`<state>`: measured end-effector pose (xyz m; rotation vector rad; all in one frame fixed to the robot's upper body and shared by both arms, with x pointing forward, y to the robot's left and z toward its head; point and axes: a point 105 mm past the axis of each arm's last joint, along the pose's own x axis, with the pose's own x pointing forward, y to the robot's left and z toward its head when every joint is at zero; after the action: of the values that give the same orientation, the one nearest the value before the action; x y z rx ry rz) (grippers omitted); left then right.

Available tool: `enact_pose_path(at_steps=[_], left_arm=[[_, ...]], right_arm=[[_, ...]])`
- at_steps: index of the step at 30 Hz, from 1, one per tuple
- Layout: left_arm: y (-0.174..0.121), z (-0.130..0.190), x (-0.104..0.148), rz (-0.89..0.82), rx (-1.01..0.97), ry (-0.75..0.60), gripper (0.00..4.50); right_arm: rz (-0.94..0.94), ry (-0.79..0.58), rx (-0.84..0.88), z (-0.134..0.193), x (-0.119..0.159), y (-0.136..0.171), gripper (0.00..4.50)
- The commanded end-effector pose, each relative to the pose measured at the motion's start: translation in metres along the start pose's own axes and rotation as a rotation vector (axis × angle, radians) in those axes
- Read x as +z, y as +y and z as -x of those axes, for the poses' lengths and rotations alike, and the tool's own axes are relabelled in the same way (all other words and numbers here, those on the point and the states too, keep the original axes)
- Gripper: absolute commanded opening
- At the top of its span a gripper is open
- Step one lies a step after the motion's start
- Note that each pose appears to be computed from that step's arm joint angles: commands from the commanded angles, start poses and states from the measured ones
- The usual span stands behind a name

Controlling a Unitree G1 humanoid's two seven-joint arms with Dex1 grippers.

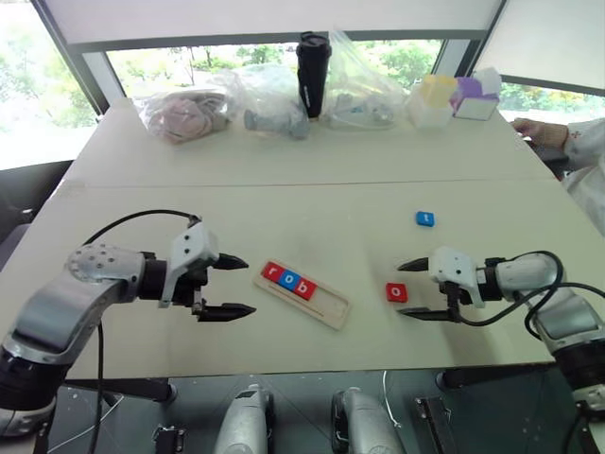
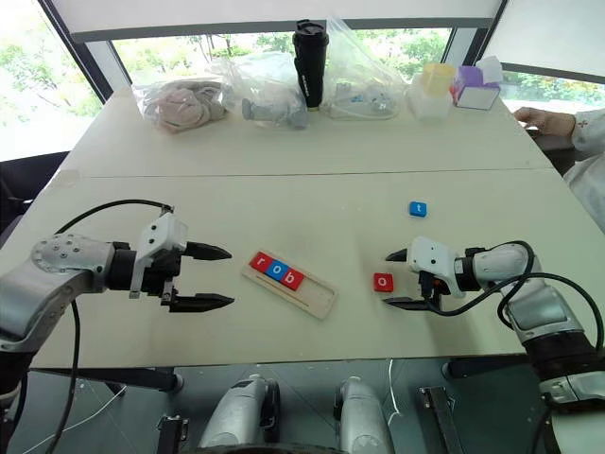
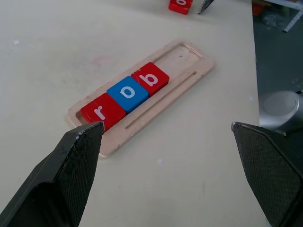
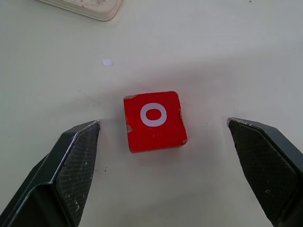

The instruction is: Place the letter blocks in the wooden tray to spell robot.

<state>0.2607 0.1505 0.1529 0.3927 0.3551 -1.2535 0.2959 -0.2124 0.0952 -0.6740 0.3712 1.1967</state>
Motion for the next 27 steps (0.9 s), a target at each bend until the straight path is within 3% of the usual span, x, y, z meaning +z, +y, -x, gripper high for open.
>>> enact_pose_path(at_steps=[1,6,12,16,19,22,27], left_arm=[[-0.002,0.003,0.008,-0.040,0.011,-0.011,4.50],[-0.001,0.002,0.008,-0.042,0.014,-0.007,4.50],[-0.001,0.001,0.007,-0.044,0.014,-0.006,4.50],[-0.001,0.002,0.008,-0.045,0.016,-0.007,4.50],[-0.001,0.002,0.009,-0.045,0.017,-0.009,4.50],[-0.001,0.004,0.013,-0.052,0.017,-0.016,4.50],[-0.001,0.006,0.017,-0.060,0.014,-0.018,4.50]], right_arm=[[0.011,-0.017,0.018,0.002,0.006,-0.001,3.60],[-0.022,-0.024,0.040,0.001,0.006,0.002,1.16],[-0.049,-0.036,0.007,0.003,0.011,-0.002,1.16],[-0.099,-0.097,-0.071,0.009,0.050,-0.011,1.16],[-0.130,-0.106,-0.114,0.009,0.064,-0.012,1.16],[-0.292,-0.140,-0.189,-0.016,0.102,-0.001,1.16],[-0.426,-0.108,-0.267,-0.047,0.119,0.020,1.16]])
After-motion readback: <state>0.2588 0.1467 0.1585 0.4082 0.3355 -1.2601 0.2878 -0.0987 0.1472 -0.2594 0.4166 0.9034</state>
